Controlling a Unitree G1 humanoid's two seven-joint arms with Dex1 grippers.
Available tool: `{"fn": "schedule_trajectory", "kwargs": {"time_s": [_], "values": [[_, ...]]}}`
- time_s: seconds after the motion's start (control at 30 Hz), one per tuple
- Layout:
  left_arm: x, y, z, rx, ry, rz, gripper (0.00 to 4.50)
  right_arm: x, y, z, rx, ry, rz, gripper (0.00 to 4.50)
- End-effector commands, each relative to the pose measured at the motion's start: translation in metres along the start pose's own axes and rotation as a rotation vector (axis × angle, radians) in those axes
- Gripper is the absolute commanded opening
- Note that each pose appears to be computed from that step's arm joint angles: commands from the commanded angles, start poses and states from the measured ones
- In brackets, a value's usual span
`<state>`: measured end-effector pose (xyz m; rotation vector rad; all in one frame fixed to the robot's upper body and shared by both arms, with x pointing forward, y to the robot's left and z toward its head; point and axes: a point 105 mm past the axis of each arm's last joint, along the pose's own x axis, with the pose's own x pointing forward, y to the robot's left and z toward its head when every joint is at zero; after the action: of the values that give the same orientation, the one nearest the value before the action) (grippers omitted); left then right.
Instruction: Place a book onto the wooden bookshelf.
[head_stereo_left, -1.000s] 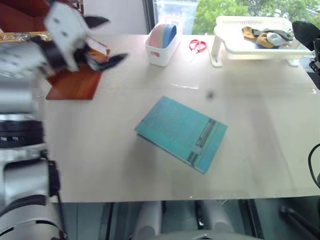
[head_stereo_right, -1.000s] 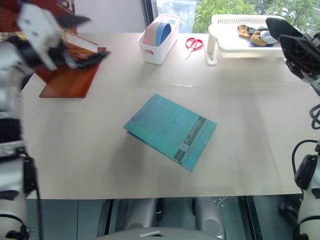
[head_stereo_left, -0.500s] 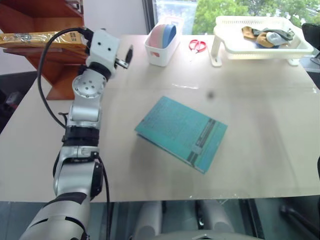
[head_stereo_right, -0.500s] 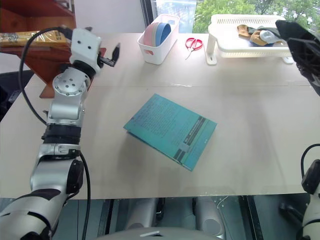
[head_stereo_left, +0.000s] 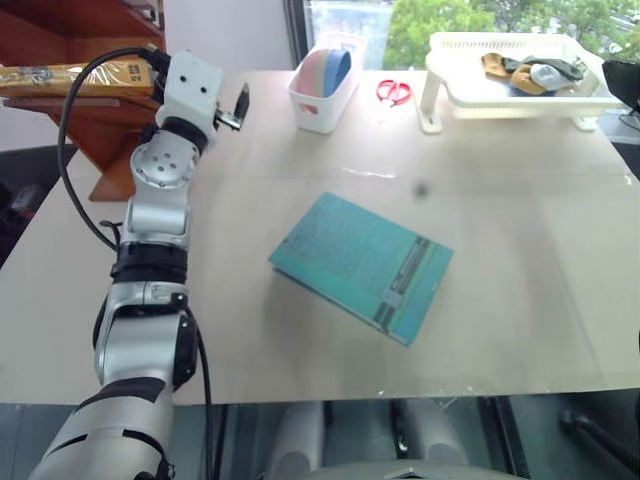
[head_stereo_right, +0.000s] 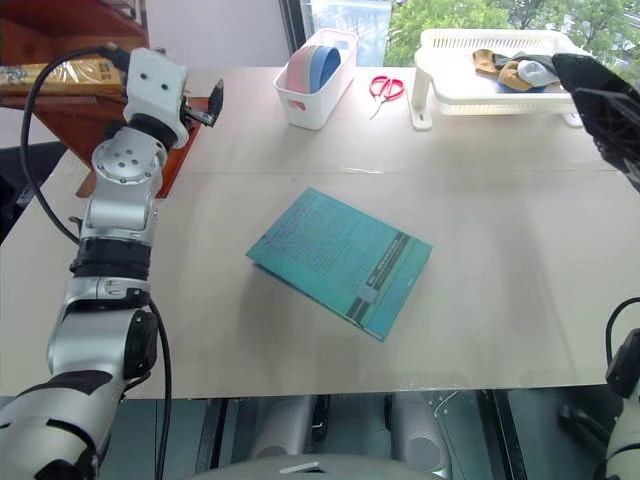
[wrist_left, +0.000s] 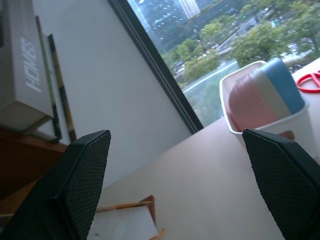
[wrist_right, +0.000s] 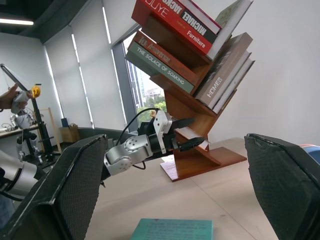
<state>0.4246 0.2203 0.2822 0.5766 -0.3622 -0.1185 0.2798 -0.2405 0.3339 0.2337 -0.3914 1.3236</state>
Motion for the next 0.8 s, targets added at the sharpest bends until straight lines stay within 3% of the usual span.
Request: {"fn": "schedule_trajectory", "kwargs": {"time_s": [0.03,0.23,0.33,0.57,0.8], "values": [[-0.011,-0.016,0.012,-0.032,-0.030,-0.105,4.45,-0.004,0.004,-0.002,-0.022,0.024,-0.001,4.50],[-0.055,-0.072,-0.025,-0.225,0.134,-0.324,4.45,-0.032,-0.007,-0.064,0.009,0.329,-0.102,4.50],[-0.079,-0.075,-0.038,-0.320,0.187,-0.312,4.45,-0.051,-0.012,-0.099,-0.007,0.484,-0.166,4.50],[-0.152,-0.090,-0.055,-0.557,0.286,-0.402,4.45,-0.099,-0.012,-0.155,-0.102,0.690,-0.302,4.50],[-0.193,-0.085,-0.078,-0.567,0.378,-0.365,4.45,-0.129,0.001,-0.182,-0.102,0.751,-0.375,4.50]]}}
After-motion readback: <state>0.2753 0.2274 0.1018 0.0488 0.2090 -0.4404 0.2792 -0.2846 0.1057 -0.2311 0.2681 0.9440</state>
